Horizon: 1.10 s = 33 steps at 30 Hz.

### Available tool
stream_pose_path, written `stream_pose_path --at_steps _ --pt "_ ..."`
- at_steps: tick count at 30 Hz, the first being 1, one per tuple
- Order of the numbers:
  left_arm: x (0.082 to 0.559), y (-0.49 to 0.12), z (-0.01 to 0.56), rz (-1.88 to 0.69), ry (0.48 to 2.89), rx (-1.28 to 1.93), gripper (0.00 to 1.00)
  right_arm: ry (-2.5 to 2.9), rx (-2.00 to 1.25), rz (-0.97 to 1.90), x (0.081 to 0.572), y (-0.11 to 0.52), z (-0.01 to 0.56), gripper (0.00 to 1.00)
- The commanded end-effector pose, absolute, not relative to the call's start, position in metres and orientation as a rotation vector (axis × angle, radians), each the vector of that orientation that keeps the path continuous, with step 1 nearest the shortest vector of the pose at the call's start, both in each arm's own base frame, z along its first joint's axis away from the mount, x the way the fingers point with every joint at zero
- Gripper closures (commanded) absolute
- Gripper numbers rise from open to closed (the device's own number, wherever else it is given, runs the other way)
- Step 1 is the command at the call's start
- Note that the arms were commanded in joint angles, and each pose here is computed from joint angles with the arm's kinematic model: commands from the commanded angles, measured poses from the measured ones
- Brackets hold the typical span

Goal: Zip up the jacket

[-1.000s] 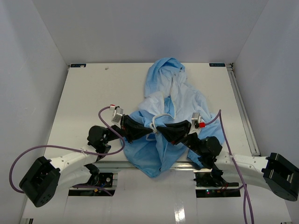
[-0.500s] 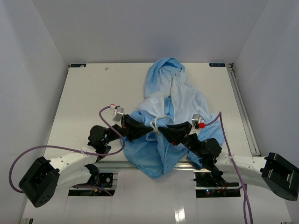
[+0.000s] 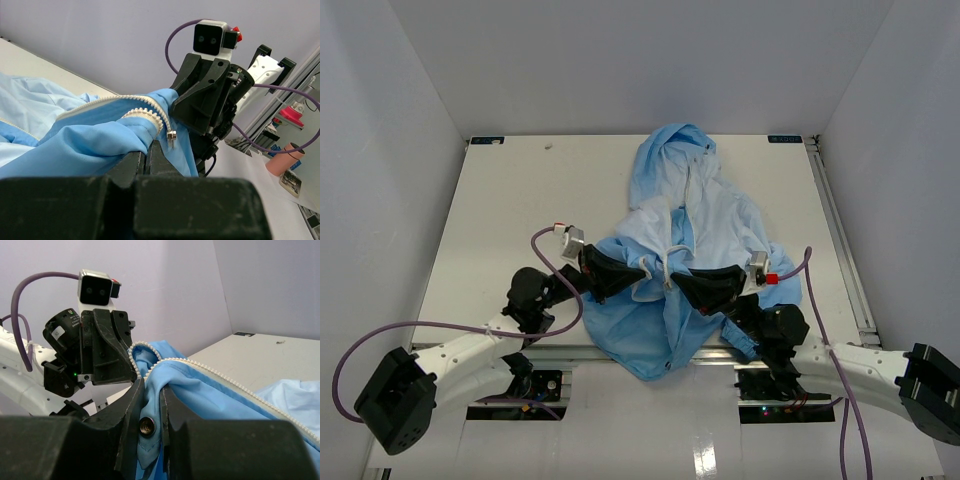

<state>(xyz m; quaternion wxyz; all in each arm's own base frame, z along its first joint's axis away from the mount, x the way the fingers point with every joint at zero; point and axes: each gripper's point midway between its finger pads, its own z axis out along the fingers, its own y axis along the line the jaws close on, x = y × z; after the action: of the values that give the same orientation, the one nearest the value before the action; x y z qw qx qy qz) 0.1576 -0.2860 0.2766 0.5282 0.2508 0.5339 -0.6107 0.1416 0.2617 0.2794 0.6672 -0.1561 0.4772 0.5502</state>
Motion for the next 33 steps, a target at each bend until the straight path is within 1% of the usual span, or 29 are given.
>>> stream_pose_path --at_steps 1,9,13,17,22,28,31,33 --pt "0.152 -0.29 0.284 -1.508 1.264 0.619 1.0 0.925 -0.322 1.25 0.134 0.249 0.314 0.92" --pt "0.131 -0.298 0.274 -1.613 1.263 0.751 1.0 0.93 -0.379 1.262 0.133 0.264 0.32 0.92" --pt "0.116 -0.293 0.282 -1.635 1.207 0.824 1.0 1.023 -0.498 1.267 0.128 0.281 0.298 0.92" --pt "0.117 -0.291 0.29 -1.638 1.23 0.789 1.0 1.073 -0.576 1.237 0.121 0.279 0.271 0.92" --pt "0.101 -0.282 0.307 -1.731 1.105 0.761 1.0 1.064 -0.668 1.224 0.111 0.278 0.263 0.92" --pt "0.101 -0.29 0.31 -1.828 1.126 0.777 1.0 1.066 -0.729 1.26 0.104 0.288 0.263 0.92" --pt "0.102 -0.292 0.309 -1.825 1.136 0.787 1.0 1.128 -0.717 1.273 0.107 0.292 0.253 0.91" --pt "0.11 -0.295 0.3 -1.789 1.201 0.76 1.0 1.21 -0.693 1.266 0.113 0.293 0.242 0.86"
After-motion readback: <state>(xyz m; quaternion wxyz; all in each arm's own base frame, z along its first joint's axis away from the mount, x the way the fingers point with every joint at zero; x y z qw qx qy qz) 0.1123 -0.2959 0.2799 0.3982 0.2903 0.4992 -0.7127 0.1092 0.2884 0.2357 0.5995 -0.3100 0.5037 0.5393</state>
